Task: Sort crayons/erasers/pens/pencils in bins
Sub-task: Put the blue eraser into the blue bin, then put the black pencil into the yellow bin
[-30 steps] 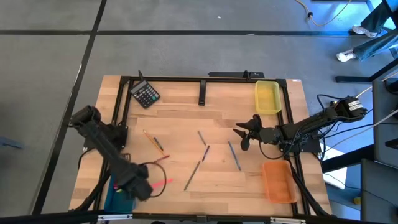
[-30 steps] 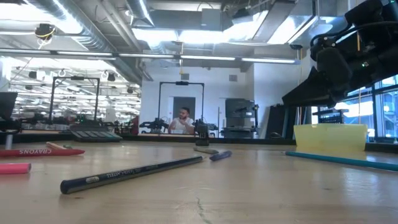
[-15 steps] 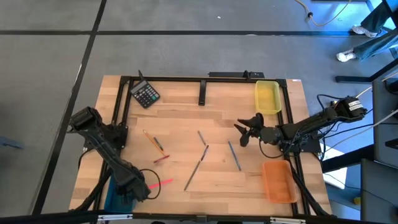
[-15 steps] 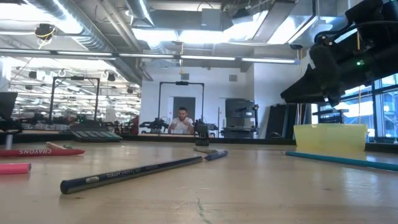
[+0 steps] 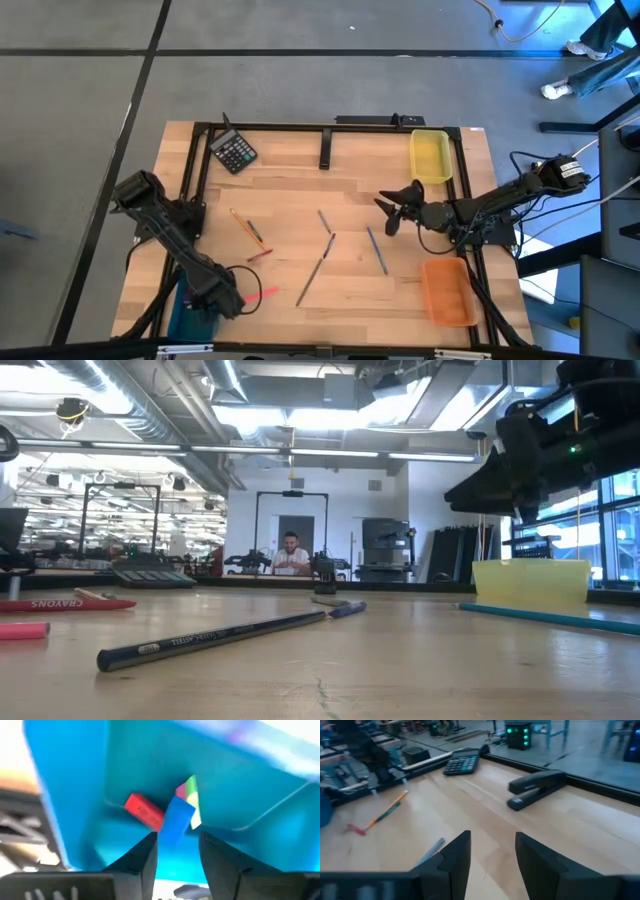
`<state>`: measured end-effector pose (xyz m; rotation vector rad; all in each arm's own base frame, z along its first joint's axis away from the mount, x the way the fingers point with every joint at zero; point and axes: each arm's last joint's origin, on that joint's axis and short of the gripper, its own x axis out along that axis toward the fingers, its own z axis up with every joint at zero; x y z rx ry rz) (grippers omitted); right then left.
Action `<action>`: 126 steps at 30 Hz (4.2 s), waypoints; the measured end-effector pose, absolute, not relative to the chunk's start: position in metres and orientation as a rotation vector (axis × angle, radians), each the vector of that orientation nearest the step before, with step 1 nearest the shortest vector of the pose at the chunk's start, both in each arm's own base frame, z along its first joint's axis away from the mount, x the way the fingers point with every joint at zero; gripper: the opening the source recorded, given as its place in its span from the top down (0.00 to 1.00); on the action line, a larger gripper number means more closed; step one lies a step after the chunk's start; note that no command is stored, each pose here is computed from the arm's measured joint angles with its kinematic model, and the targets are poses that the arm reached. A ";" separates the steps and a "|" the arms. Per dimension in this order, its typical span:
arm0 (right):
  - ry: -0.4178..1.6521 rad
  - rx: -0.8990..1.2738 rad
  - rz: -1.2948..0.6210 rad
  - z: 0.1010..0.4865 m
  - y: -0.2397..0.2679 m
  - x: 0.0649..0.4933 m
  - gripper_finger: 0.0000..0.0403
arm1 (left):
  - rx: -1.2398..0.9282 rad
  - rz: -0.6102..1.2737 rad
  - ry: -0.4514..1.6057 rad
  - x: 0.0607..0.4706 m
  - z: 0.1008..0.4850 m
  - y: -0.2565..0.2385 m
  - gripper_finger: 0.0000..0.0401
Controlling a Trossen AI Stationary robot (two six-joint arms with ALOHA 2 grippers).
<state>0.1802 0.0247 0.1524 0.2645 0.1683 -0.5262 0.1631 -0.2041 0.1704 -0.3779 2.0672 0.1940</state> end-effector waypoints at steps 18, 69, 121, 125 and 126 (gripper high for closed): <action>0.211 0.091 -0.462 0.163 0.028 0.188 0.61 | -0.428 0.271 2.019 0.146 0.212 -0.181 0.62; 0.667 0.362 -0.542 0.183 0.050 0.188 0.61 | -0.476 0.154 0.952 0.330 0.146 -0.126 0.62; 0.559 0.201 -0.644 0.191 0.028 0.199 0.61 | -0.139 0.107 0.968 0.335 0.098 -0.146 0.65; 0.560 0.196 -0.642 0.191 0.028 0.200 0.61 | -0.137 0.094 0.982 0.336 0.098 -0.142 0.73; 0.561 0.195 -0.641 0.191 0.028 0.200 0.61 | -0.136 0.095 0.983 0.337 0.098 -0.141 0.76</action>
